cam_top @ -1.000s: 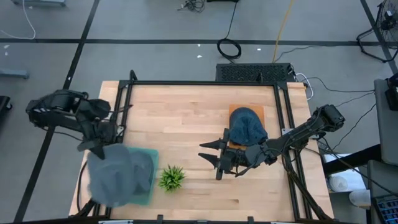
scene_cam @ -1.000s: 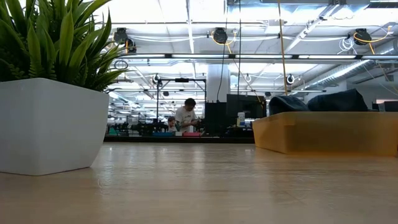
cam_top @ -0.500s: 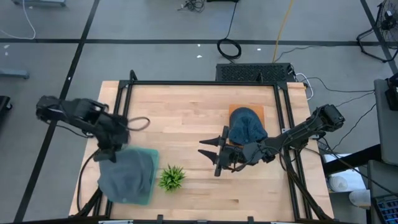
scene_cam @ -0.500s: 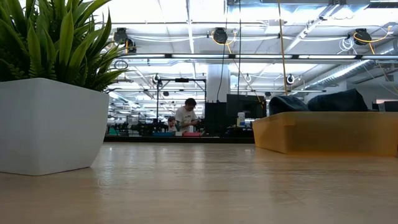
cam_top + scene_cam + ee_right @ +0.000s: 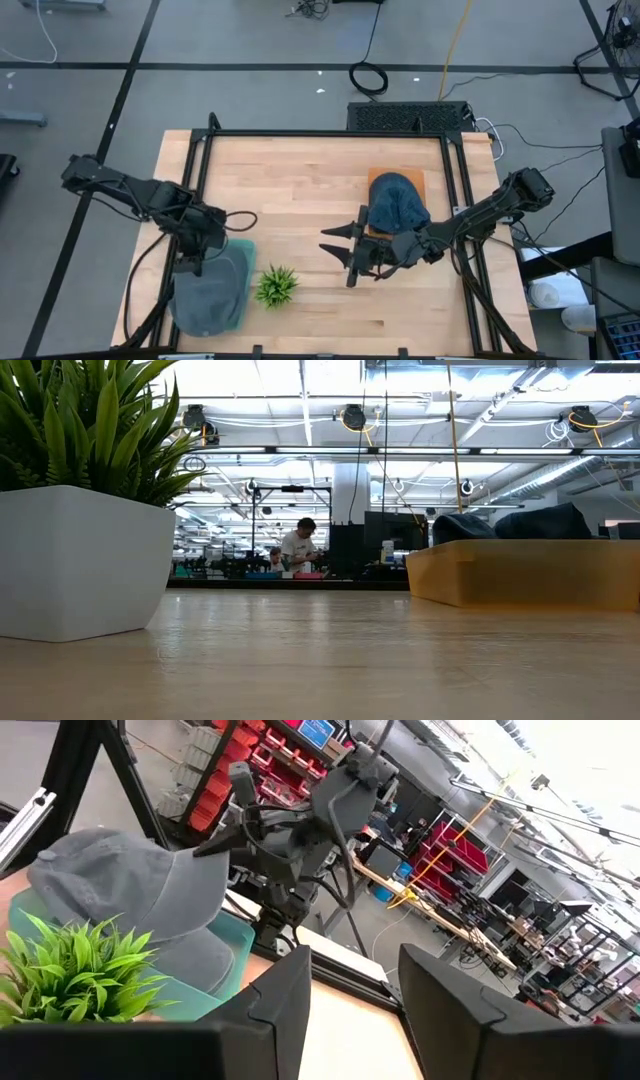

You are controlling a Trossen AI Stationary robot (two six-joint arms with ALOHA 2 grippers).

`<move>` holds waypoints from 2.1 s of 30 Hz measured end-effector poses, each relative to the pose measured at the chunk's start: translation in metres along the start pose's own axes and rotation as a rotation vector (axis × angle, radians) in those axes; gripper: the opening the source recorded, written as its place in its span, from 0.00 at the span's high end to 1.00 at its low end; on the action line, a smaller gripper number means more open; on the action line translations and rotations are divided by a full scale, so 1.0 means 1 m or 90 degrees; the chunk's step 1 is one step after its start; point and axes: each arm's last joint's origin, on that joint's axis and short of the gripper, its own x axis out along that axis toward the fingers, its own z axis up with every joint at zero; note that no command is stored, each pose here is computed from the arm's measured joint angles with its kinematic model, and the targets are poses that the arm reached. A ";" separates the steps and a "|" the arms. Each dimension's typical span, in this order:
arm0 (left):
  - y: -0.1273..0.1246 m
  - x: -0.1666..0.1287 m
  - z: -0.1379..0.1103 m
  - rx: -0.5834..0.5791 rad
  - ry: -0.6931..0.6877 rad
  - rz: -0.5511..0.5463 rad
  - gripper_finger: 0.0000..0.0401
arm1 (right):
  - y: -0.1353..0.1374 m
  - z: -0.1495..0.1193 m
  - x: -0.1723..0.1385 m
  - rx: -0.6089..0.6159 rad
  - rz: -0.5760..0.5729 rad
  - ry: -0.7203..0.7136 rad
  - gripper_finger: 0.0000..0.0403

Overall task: Pick & Place hat
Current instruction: Put the gray cap into the green bin

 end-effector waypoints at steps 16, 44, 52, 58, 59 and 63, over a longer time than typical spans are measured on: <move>-0.015 -0.059 0.001 0.018 -0.205 0.137 0.29 | 0.002 0.000 -0.001 -0.007 0.008 0.004 0.65; 0.004 0.030 -0.003 -0.188 -0.093 0.047 0.26 | 0.004 -0.003 -0.001 0.000 0.016 0.018 0.65; 0.028 0.064 0.002 -0.136 -0.086 0.079 0.30 | 0.004 -0.003 -0.001 0.000 0.016 0.018 0.65; 0.029 0.063 0.013 -0.021 -0.216 0.136 0.37 | 0.003 -0.003 -0.001 0.002 0.014 0.017 0.65; 0.030 0.062 0.014 -0.004 -0.235 0.157 0.38 | 0.003 -0.003 -0.001 0.002 0.014 0.017 0.65; 0.033 0.060 0.016 0.019 -0.247 0.181 0.43 | 0.003 -0.003 -0.001 0.002 0.014 0.017 0.65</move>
